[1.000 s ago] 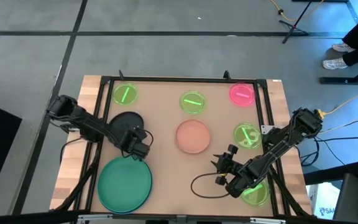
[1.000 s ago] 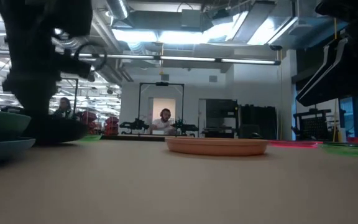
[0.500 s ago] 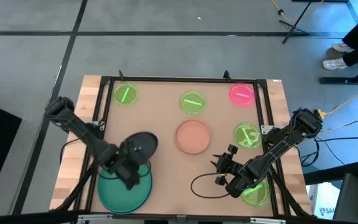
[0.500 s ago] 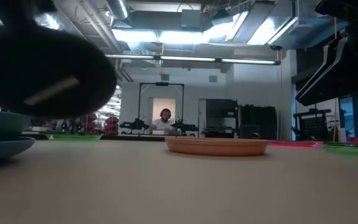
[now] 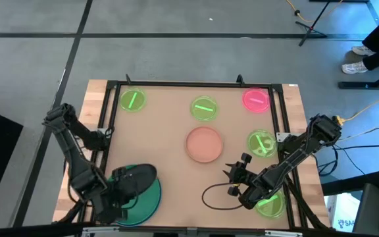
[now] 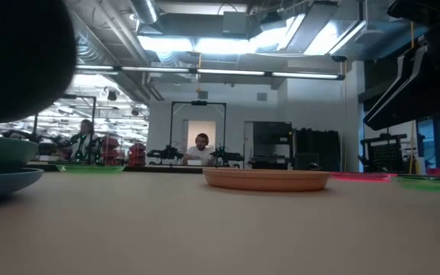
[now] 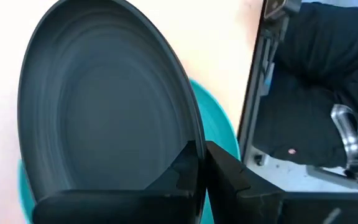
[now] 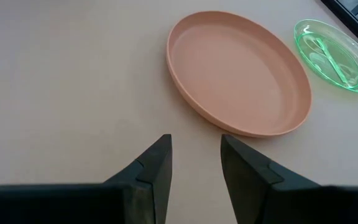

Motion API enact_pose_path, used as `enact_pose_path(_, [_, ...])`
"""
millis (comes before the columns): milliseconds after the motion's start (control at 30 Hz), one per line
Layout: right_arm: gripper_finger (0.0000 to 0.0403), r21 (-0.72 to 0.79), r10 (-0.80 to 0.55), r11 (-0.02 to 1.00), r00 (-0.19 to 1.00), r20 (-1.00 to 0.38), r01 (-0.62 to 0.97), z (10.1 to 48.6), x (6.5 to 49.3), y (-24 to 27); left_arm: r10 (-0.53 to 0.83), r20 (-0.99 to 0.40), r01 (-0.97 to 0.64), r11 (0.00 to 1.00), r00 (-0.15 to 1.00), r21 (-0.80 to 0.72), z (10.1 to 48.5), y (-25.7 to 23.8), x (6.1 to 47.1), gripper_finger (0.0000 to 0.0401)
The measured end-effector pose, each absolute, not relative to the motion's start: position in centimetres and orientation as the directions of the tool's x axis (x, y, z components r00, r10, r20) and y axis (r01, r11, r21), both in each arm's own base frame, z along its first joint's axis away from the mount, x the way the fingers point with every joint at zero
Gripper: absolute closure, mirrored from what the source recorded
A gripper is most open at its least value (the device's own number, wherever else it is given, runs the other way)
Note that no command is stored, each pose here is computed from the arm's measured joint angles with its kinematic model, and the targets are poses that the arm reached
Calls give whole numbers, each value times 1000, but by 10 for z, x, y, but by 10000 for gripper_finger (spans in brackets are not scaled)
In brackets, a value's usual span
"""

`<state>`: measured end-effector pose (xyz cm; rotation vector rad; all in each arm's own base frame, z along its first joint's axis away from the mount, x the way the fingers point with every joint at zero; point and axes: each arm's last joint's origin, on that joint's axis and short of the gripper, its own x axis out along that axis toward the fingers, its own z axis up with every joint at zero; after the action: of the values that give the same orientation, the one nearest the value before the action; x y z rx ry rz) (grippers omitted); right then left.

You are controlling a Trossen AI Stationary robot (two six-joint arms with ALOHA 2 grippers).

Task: Stack plastic plates
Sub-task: Stack the black plate on top of the green plate

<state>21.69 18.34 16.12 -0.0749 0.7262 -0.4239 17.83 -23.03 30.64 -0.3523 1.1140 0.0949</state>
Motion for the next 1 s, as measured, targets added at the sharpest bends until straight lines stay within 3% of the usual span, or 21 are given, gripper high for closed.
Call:
enact_pose_path(400, [276,-237,-415,908,653,-633,346,152,219,185,-166,-886,-201,940,433,-274,277,-253,150,389])
enact_pose_path(633, [276,-232,-408,911,652,-640,342,151,219,186,-143,-897,-284,917,417,-279,262,-252,145,388])
enact_pose_path(1000, [276,-235,-407,911,652,-640,339,151,219,186,-119,-895,-321,906,430,-275,256,-249,146,312])
